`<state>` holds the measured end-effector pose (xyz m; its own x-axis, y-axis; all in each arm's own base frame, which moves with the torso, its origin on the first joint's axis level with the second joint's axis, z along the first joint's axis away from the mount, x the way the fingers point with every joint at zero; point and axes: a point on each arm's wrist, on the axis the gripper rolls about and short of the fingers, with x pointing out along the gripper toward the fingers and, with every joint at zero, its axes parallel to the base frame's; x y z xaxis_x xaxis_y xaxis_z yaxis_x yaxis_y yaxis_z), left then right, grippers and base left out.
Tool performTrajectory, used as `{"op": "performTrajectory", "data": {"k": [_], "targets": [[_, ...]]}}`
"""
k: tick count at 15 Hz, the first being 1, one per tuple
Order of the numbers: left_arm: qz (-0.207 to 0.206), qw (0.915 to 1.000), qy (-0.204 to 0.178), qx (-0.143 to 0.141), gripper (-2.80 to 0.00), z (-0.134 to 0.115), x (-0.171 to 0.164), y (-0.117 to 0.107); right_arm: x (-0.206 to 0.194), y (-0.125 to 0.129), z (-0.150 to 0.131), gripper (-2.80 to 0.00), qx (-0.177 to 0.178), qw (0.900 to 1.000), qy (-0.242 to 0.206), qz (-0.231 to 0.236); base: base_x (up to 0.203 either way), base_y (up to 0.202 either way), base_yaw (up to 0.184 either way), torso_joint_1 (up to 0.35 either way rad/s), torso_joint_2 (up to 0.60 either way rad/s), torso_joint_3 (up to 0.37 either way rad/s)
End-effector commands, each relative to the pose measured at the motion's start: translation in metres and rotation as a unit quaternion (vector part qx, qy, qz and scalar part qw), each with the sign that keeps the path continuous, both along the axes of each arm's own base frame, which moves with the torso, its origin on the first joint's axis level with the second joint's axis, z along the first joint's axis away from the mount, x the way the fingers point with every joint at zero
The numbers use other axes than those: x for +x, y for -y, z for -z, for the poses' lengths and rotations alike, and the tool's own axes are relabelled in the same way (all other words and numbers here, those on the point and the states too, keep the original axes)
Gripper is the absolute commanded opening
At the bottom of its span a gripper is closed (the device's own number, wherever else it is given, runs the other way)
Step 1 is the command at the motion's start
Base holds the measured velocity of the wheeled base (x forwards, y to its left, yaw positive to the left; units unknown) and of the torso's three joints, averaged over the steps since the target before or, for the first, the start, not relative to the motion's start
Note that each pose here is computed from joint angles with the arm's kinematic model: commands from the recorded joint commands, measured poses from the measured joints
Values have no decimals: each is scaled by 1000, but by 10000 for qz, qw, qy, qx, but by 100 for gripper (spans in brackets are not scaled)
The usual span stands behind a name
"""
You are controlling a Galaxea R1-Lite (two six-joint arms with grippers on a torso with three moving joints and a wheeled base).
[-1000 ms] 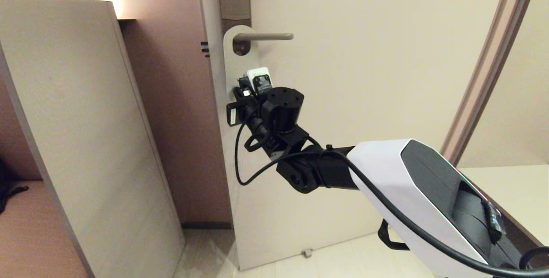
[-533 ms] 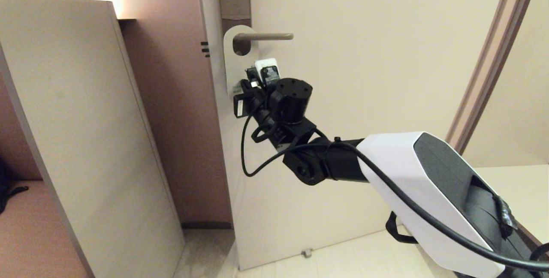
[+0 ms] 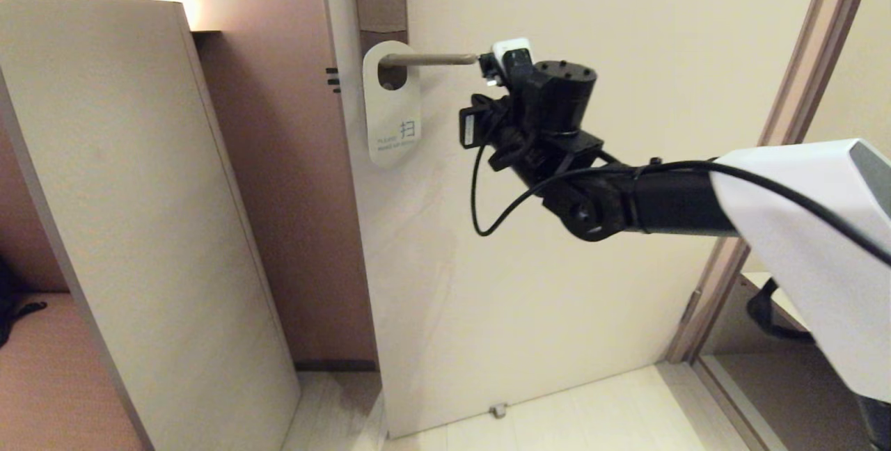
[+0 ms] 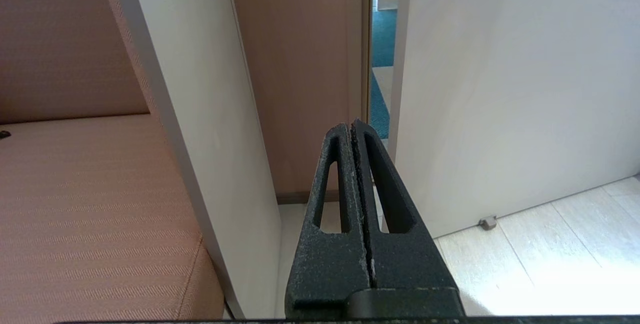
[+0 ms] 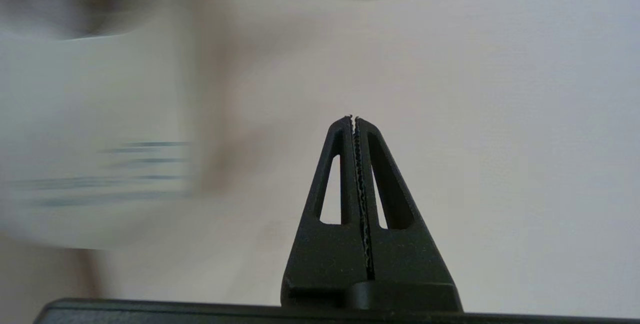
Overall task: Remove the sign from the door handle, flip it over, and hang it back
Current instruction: Hang the sign back with the other side facing out, then take down the sign
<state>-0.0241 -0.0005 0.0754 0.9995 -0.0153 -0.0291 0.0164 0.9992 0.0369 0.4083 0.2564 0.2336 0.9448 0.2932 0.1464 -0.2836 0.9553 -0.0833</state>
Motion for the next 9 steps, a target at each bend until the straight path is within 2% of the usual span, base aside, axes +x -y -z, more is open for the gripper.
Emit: {"op": "performTrajectory", "data": {"k": [1,6,9], "targets": [[0,10000,-8,4,-280,0,0,0,-20,45,-47,-280,45,9990,244,371,0,0,0,0,0,0],[0,10000,-8,4,-280,0,0,0,-73,126,-93,-280,-289,9928,124,1158,0,0,0,0,0,0],[0,10000,-8,4,-280,0,0,0,-119,162,-103,-280,-471,9839,-243,1707,0,0,0,0,0,0]]}}
